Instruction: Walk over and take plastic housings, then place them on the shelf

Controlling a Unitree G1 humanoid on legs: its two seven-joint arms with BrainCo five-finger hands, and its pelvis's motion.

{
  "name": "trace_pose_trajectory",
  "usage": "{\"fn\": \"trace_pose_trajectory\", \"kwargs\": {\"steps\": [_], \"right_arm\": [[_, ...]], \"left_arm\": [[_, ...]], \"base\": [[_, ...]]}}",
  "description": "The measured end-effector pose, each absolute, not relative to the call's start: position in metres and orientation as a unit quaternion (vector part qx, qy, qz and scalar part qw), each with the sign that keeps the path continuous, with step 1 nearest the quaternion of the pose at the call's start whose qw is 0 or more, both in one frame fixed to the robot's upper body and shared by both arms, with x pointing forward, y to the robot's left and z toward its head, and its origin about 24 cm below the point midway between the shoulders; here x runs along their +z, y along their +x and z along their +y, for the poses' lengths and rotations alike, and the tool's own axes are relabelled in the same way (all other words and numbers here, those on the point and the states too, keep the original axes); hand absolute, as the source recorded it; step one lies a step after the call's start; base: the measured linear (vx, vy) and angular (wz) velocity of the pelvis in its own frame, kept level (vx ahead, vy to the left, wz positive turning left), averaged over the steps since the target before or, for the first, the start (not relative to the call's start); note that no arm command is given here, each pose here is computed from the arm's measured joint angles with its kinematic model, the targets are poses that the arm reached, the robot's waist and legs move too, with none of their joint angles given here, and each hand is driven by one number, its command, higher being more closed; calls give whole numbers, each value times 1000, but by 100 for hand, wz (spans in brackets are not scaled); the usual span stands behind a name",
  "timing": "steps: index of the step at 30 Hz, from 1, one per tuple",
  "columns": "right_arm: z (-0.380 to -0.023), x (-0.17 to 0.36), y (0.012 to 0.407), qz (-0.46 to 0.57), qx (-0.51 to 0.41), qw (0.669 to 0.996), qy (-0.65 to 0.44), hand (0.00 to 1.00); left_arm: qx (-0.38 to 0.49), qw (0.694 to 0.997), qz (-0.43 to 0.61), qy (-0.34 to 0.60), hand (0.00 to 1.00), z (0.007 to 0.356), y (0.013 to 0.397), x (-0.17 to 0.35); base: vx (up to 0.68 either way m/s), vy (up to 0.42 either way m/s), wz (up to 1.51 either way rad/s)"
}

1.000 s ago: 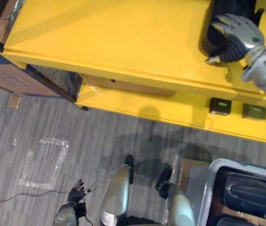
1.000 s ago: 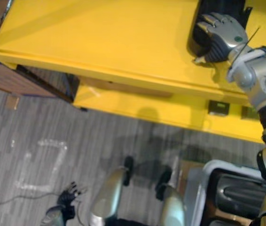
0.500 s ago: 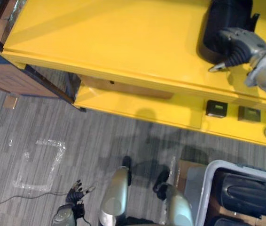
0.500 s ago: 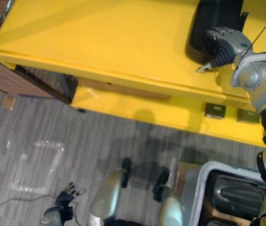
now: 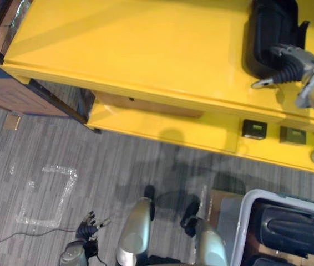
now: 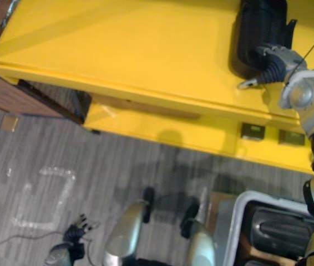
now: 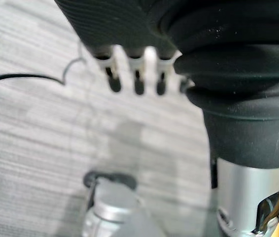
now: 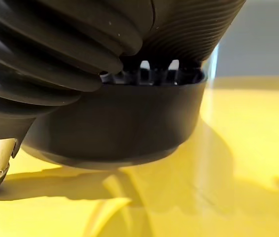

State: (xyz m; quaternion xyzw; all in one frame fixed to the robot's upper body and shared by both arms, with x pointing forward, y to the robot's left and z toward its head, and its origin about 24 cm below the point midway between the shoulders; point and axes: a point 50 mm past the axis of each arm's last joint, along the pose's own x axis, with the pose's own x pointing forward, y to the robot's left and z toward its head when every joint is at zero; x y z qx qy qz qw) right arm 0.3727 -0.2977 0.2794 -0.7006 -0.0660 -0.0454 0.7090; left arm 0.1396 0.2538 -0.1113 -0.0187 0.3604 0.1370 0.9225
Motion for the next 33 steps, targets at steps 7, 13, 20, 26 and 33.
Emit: {"fn": "trace_pose_trajectory", "kwargs": {"steps": [7, 13, 20, 26, 33], "right_arm": [[-298, 278, 372, -73, -49, 709, -700, 0], [-293, 277, 370, -127, -51, 712, -689, 0], [-268, 292, 361, -268, -48, 710, -650, 0], [-248, 328, 342, -419, -87, 724, -541, 0], [-257, 362, 309, -555, -213, 754, -282, 0]], "left_arm": [[137, 921, 364, -19, 0, 254, 138, -112], [136, 923, 358, -19, 0, 253, 139, -110], [135, 925, 354, -19, 0, 253, 140, -110], [134, 926, 352, -26, 0, 248, 139, -111], [137, 926, 349, -47, 0, 237, 138, -115]], "base": [[0, 5, -2], [0, 0, 0], [0, 0, 0], [0, 0, 0], [5, 7, -2]]}}
